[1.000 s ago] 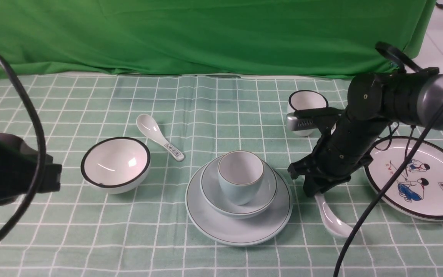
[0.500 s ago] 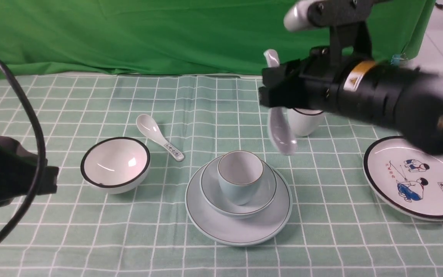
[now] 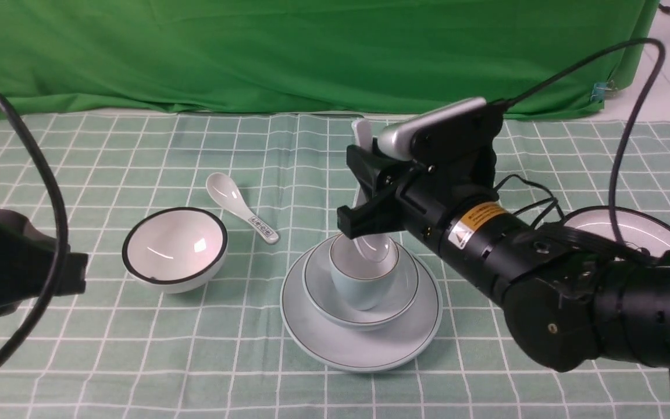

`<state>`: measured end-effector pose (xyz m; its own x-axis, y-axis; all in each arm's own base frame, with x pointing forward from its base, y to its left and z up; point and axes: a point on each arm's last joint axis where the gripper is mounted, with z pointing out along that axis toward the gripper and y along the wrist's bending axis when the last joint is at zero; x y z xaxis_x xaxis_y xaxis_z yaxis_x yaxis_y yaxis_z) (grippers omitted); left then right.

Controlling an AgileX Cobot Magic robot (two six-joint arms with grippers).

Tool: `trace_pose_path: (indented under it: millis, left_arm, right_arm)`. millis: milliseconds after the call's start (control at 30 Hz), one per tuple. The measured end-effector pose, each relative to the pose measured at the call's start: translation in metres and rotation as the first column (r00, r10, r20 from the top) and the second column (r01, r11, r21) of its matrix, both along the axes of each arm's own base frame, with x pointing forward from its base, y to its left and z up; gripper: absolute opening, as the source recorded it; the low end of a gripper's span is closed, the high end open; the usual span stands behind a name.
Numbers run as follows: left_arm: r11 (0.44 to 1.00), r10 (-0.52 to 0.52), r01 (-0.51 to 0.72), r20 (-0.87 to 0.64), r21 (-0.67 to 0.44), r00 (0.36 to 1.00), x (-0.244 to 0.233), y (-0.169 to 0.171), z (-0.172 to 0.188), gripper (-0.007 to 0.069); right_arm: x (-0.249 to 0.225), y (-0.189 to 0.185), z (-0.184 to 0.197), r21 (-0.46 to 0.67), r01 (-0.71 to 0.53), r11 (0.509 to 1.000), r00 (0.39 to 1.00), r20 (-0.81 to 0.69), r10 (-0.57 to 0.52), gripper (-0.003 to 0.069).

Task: Place the bowls on the plates on the blue tablecloth, put the cups on the bowls, and place the spoons in the cups.
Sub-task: 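Move the spoon over the cup on the plates and lower it into the cup with the right gripper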

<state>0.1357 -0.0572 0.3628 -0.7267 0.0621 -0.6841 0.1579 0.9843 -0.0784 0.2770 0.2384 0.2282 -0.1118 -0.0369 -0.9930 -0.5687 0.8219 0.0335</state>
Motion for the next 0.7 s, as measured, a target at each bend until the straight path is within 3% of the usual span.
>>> trace_pose_path:
  millis: [133,467,700]
  left_arm:
    - [1.0,-0.001,0.001,-0.002,-0.004,1.0,0.0,0.0,0.0,0.0008]
    - [1.0,0.001,-0.001,-0.012,0.0,1.0,-0.001,0.0,-0.001,0.0008]
    - [1.0,0.004,-0.003,-0.024,0.004,1.0,-0.002,0.0,-0.001,0.001]
  right_arm:
    - [0.005,0.004,-0.015,-0.022,0.034,0.999,0.999,-0.023,-0.035,0.0174]
    - [0.012,0.011,-0.039,-0.063,-0.004,0.998,0.998,-0.065,0.0,0.0174]
    - [0.011,0.011,-0.043,-0.087,-0.012,0.996,0.995,-0.101,0.003,0.0278]
